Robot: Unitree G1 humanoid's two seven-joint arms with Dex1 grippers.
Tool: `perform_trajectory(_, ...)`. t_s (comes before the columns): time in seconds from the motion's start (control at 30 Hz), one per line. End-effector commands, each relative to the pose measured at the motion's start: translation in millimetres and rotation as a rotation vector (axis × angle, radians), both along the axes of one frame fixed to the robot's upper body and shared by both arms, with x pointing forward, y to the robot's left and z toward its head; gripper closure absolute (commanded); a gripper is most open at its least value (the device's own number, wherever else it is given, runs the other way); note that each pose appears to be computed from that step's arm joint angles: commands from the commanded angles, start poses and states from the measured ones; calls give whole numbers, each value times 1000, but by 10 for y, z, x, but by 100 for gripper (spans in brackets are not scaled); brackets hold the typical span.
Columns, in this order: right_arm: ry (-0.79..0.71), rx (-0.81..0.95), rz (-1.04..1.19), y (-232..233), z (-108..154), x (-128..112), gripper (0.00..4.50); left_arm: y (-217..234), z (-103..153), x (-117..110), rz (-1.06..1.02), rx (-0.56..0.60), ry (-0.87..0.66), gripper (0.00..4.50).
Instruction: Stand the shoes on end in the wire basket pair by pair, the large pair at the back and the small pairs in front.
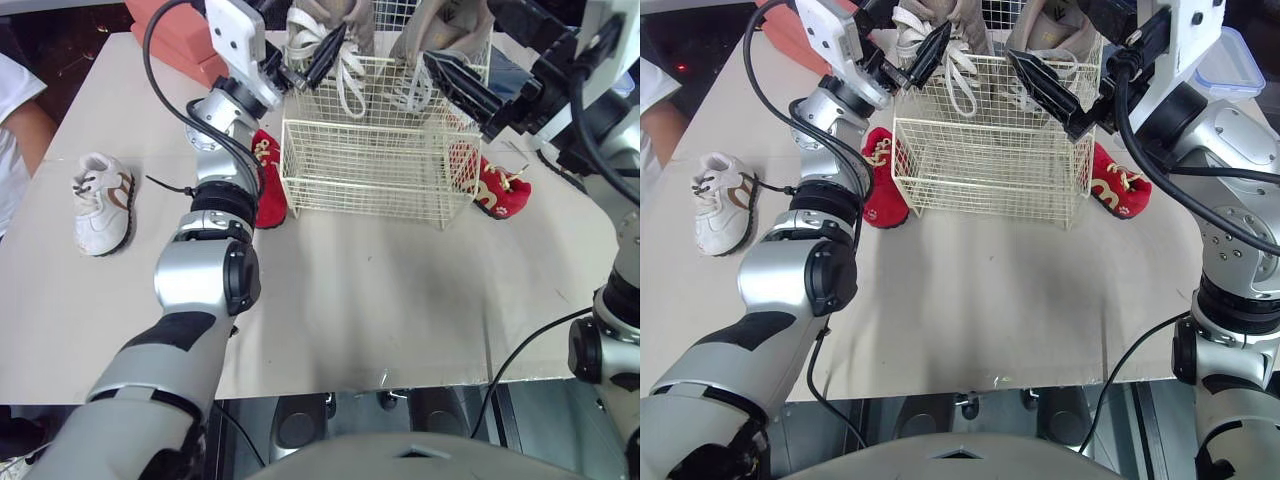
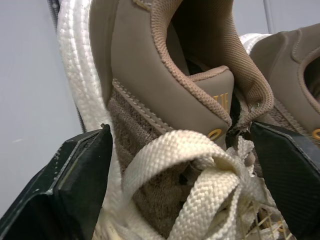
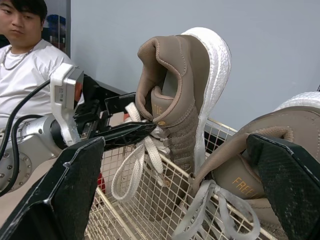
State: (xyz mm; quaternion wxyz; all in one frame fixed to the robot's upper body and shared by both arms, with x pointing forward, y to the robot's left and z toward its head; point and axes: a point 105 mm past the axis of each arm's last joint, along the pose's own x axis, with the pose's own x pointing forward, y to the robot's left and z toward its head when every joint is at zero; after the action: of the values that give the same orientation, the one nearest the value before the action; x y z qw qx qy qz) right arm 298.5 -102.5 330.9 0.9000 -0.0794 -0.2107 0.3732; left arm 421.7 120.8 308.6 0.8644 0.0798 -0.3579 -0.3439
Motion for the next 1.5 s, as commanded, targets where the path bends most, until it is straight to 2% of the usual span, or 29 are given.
perform_trajectory(0.03, -55, 10, -11, -30, 99, -57, 0, 27, 292, -152, -10, -11, -120, 5)
perform_trajectory(0.17, -56, 9, -14, -33, 95, -52, 0, 46, 348, -264, -38, -14, -146, 5)
perform_trajectory(0.43, -64, -3, -70, -212, 122, -18, 0, 269, 278, -544, -35, 28, -105, 5)
perform_trajectory(0.63, -16, -28, -224, -685, -26, 122, 0, 334, 282, -903, -139, 67, -19, 5)
perform_trajectory(0.8, 84, -44, -354, -1140, -332, 230, 0, 278, 250, -1231, -275, 161, 125, 5)
perform_trajectory(0.83, 135, -60, -361, -1214, -489, 228, 0, 264, 207, -1310, -304, 205, 179, 5)
perform_trajectory(0.93, 266, -85, -356, -1342, -873, 179, 0, 226, 52, -1518, -376, 332, 323, 5)
perform_trajectory(1.13, 443, -106, -310, -1465, -1349, 44, 0, 242, -231, -1781, -443, 507, 536, 5)
perform_trajectory(1.37, 565, -131, -292, -1612, -1736, 128, 0, 167, -242, -1794, -407, 522, 574, 5)
perform_trajectory(1.5, 591, -151, -247, -1575, -1871, 185, 0, 173, -250, -1783, -361, 552, 584, 5)
